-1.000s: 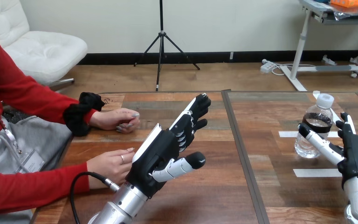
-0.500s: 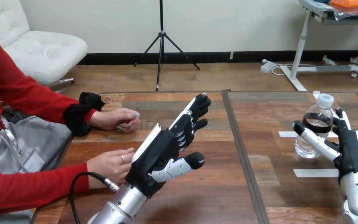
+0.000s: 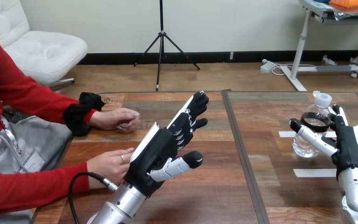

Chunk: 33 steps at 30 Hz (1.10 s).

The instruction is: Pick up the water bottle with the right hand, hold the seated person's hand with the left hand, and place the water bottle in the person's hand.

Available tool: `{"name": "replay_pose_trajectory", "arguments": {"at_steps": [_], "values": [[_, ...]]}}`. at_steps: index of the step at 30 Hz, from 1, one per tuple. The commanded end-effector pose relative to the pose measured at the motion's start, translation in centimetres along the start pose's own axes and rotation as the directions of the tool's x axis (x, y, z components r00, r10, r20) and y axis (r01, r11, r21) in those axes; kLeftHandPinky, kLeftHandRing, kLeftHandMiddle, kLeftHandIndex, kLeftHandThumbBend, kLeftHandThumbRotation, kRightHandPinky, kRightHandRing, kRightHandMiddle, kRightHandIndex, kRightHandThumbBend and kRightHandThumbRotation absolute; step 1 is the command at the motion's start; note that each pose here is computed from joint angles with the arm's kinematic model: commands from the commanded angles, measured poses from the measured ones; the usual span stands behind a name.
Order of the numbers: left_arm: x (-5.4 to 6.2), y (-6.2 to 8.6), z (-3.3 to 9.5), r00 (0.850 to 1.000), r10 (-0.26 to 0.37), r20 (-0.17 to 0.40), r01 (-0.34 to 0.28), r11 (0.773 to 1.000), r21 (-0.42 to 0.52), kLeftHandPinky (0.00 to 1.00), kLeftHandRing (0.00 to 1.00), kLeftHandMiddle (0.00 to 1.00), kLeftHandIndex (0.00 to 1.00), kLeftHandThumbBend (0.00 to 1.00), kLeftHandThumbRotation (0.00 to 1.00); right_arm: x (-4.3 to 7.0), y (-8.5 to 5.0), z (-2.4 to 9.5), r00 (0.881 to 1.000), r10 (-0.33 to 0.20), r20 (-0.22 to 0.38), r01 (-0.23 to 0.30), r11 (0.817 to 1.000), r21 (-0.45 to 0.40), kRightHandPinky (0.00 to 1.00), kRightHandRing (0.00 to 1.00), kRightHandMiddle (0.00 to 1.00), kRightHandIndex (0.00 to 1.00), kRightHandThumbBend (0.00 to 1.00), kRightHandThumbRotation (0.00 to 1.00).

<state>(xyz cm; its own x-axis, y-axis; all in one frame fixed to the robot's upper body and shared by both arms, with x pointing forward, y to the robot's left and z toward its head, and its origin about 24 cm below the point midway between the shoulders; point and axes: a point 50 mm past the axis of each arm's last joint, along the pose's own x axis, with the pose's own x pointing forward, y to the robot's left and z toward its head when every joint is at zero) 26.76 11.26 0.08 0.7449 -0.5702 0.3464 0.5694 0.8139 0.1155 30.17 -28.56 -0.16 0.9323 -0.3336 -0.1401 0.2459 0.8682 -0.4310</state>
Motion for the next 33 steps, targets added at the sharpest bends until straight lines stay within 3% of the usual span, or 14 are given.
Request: {"name": "replay_pose_trajectory", "arguments": {"at_steps": [1,15,33], "values": [[1.33,0.97,1.34,0.996,0.011,0.083,-0.016,0.999,0.052,0.93,0.99,1.0,1.0,1.0,0.72,1.88,-0.06,3.86,0.995,-0.008,0.099,0.004,0.999,0.039,0.83,0.97,0.97,1.0,1.0,0.51],[1.3,1.07,1.51,0.995,0.01,0.097,-0.016,0.998,0.058,0.92,0.99,1.0,1.0,1.0,0.73,2.2,0.19,4.25,0.996,0.015,0.086,-0.018,0.999,0.032,0.85,0.99,0.98,1.0,1.0,0.49],[1.1,1.21,1.83,0.991,-0.001,0.13,-0.006,0.998,0.056,0.91,0.98,1.0,1.0,1.0,0.71,2.25,0.89,4.14,0.998,0.039,0.056,-0.041,0.998,0.037,0.81,0.95,0.96,0.99,1.0,0.42]]}}
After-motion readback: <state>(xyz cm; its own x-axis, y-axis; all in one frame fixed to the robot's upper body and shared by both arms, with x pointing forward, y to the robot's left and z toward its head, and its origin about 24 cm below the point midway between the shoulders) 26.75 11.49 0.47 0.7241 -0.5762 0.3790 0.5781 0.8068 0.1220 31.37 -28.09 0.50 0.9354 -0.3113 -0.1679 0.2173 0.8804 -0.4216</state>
